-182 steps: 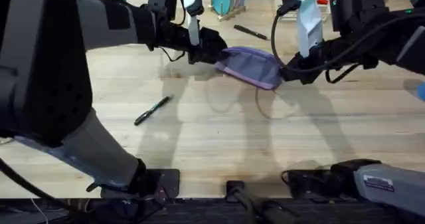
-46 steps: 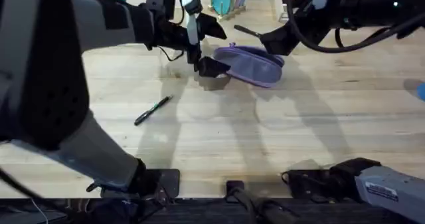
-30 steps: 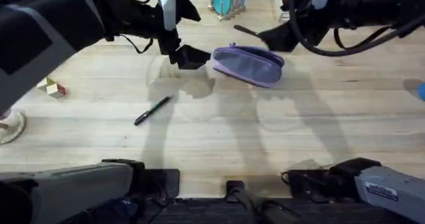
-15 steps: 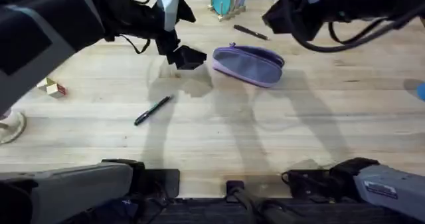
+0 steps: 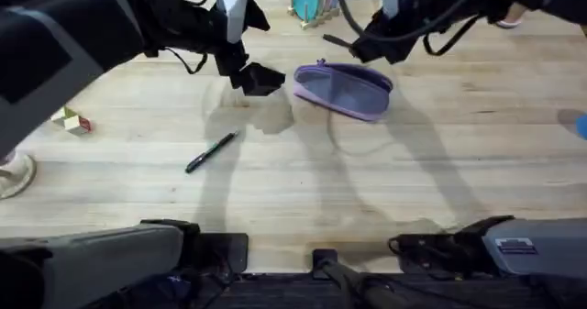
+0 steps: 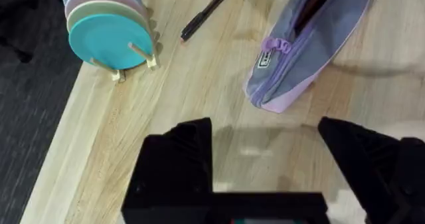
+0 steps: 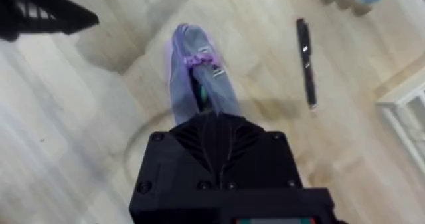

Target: Unzip the bag, pick up the pens from the table one at a time and place them inside, then zip the bag closed.

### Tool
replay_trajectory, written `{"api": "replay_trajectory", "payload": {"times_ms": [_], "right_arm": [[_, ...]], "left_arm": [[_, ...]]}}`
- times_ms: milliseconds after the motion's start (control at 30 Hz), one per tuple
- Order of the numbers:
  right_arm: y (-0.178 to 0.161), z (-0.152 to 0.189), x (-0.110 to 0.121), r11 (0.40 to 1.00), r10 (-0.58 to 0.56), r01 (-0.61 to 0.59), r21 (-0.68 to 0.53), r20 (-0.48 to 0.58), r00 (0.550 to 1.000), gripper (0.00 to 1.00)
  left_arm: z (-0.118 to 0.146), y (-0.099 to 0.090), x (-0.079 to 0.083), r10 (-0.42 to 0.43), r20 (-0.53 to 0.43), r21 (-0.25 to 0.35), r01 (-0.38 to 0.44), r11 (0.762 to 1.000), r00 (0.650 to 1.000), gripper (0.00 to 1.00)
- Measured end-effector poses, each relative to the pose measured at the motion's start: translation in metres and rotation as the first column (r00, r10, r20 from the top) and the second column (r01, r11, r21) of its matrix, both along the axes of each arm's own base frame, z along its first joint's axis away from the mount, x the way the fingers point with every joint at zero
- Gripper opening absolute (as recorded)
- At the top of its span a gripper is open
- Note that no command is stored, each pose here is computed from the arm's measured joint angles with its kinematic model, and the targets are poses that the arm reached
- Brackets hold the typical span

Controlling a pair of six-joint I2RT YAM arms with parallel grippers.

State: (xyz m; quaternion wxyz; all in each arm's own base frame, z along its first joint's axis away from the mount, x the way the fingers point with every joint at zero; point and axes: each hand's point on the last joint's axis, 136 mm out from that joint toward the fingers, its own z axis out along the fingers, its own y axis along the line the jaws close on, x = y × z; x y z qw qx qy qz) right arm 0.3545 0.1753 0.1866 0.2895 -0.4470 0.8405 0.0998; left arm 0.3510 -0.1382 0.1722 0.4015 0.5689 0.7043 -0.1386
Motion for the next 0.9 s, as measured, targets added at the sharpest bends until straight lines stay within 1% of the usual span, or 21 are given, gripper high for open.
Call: {"api": "replay_trajectory", "payload": {"times_ms": [133,267,467,667,833,867,900], "right_arm": [[-0.002,-0.016,-0.009,1.0,0.003,-0.005,-0.031,-0.069,0.998,0.028],[-0.002,-0.021,-0.014,0.999,0.004,-0.008,-0.042,-0.099,0.995,0.028],[-0.003,-0.03,-0.014,0.999,0.002,-0.009,-0.052,-0.127,0.992,0.028],[-0.002,-0.055,-0.013,0.997,0.0,-0.015,-0.077,-0.193,0.981,0.03],[-0.001,-0.075,-0.006,0.995,0.011,-0.033,-0.097,-0.217,0.976,0.03],[0.0,-0.086,-0.004,0.993,0.014,-0.04,-0.107,-0.235,0.972,0.03],[0.0,-0.089,-0.003,0.993,0.014,-0.041,-0.108,-0.239,0.971,0.03]], "left_arm": [[0.0,0.0,0.0,0.0,0.0,0.0,0.0,1.0,1.0,0.993],[0.0,0.0,0.0,0.0,0.0,0.0,0.0,1.0,1.0,0.993],[0.0,0.0,0.0,0.0,0.0,0.0,0.0,1.0,1.0,0.993],[0.0,0.0,0.0,0.0,0.0,0.0,0.0,1.0,1.0,0.994],[0.0,0.0,0.0,0.0,0.0,0.0,0.0,1.0,1.0,0.994],[0.0,0.0,0.0,0.0,0.0,0.0,0.0,1.0,1.0,0.994],[0.0,0.0,0.0,0.0,0.0,0.0,0.0,1.0,1.0,0.993]]}}
